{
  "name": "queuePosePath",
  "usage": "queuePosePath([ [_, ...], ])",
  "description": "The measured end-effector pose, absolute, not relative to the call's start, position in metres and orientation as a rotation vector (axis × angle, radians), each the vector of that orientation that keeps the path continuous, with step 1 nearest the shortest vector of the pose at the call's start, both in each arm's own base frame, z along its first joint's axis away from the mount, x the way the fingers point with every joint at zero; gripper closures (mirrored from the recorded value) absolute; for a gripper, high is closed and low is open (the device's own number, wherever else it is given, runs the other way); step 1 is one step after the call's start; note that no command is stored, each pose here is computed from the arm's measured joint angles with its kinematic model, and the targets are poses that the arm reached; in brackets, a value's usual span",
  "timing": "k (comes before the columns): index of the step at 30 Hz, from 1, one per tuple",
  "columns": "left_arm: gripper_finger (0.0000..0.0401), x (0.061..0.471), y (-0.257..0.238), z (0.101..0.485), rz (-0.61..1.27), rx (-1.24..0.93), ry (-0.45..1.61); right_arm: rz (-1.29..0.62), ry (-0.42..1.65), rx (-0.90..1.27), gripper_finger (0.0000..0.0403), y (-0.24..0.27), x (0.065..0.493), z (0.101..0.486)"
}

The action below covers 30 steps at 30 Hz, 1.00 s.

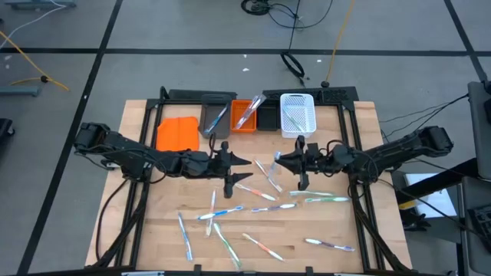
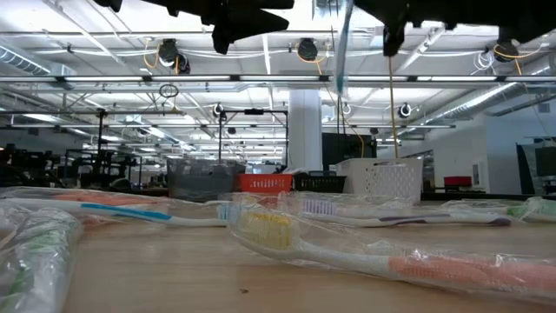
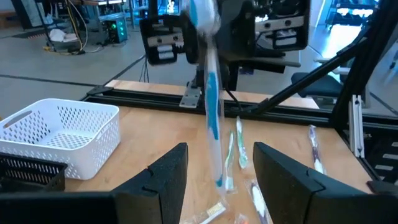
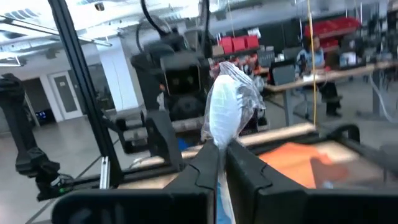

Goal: Pick & Place Toothbrushes
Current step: Put the blue toothbrush into the gray bin

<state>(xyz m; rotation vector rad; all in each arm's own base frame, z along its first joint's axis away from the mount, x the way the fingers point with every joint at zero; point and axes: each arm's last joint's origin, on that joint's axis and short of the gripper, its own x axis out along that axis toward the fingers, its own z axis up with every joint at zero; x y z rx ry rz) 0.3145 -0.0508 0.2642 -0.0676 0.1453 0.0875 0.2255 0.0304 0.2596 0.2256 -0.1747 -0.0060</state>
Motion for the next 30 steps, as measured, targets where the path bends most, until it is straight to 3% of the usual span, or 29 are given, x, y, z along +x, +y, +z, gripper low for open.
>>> queuePosePath([
  [9, 0.0219, 0.315, -0.051, 0.268, 0.086, -0.082, 0.104, -0.012, -0.212, 0.139, 0.0396, 0.033, 0.243, 0.282],
  [24, 0.0219, 0.317, -0.036, 0.272, 0.132, -0.116, 0.065, 0.033, -0.2, 0.084, 0.0396, 0.032, 0.281, 0.291],
  [30, 0.0219, 0.32, -0.035, 0.272, 0.068, -0.123, 0.048, 0.022, -0.179, 0.078, 0.0396, 0.024, 0.293, 0.288],
])
